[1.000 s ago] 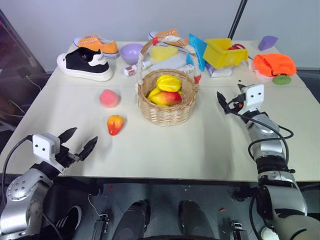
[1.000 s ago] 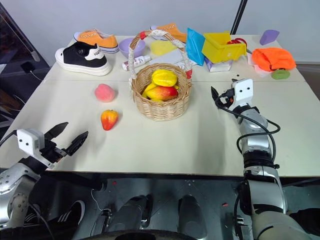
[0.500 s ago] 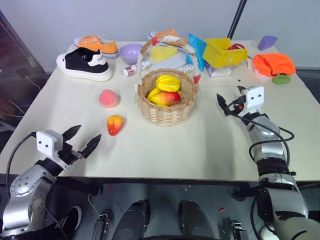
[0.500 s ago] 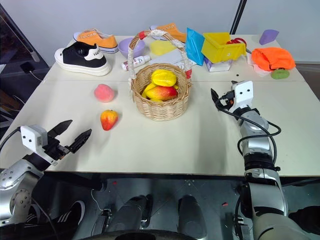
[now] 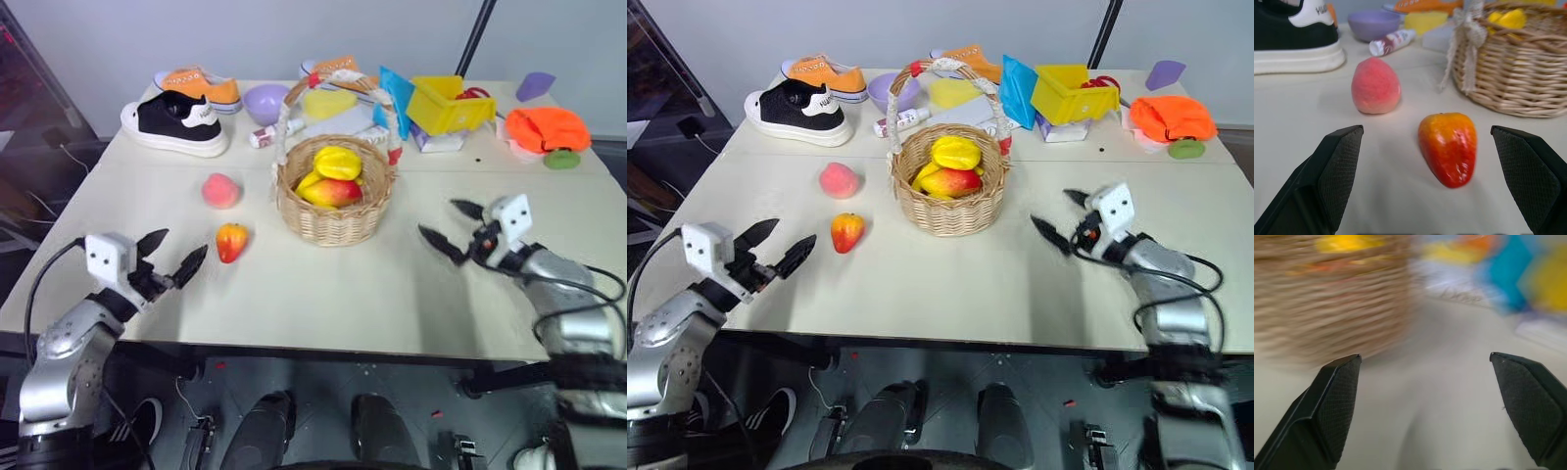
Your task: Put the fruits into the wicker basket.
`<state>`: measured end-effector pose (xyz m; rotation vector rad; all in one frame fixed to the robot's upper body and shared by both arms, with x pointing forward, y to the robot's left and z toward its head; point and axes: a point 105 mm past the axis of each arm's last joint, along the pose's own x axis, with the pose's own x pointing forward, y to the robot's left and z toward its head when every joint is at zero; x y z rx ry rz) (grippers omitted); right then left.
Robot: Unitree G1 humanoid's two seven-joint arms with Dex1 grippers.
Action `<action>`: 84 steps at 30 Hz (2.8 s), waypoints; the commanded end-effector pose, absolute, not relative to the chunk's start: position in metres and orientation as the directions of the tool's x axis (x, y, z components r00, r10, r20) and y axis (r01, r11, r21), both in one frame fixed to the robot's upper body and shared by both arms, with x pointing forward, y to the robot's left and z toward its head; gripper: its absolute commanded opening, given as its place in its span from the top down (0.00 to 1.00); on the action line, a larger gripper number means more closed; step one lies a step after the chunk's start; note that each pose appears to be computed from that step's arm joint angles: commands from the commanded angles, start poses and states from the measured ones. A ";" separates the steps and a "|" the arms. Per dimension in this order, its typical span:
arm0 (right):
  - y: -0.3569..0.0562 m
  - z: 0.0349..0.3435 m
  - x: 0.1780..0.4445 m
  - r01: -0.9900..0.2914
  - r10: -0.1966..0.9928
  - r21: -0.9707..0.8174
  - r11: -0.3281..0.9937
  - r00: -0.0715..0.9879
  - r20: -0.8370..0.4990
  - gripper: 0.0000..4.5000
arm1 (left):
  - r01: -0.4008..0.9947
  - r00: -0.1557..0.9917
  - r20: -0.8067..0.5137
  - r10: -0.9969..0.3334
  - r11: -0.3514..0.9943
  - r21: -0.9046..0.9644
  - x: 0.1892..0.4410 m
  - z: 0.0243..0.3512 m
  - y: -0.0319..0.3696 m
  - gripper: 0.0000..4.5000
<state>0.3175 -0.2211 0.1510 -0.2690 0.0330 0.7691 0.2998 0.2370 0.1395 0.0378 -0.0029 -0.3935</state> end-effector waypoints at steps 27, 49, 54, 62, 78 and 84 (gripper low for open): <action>-0.118 0.196 0.284 -0.856 0.880 -0.421 0.299 0.418 -0.224 0.02 | 0.343 0.899 -0.308 -0.312 0.938 0.048 0.343 0.118 0.186 0.00; -0.139 0.218 0.310 -0.752 0.822 -0.408 0.518 0.570 -0.007 0.00 | 0.463 0.880 0.072 -0.470 0.881 0.092 0.355 0.221 0.125 0.52; -0.148 0.227 0.324 -0.677 0.763 -0.408 0.613 0.641 0.084 0.00 | 0.511 0.848 0.116 -0.517 0.856 0.075 0.378 0.238 0.083 0.52; -0.146 0.229 0.322 -0.654 0.753 -0.433 0.620 0.652 0.091 0.00 | 0.560 0.819 0.145 -0.555 0.828 0.005 0.400 0.240 0.051 0.10; -0.117 0.224 0.288 -0.805 0.879 -0.391 0.446 0.476 0.023 0.00 | 0.409 0.900 0.138 -0.413 0.911 0.055 0.361 0.226 0.175 0.01; -0.098 0.221 0.289 -0.825 0.897 -0.379 0.420 0.442 0.032 0.00 | 0.109 0.990 0.078 -0.114 0.992 0.058 0.391 0.199 0.252 0.01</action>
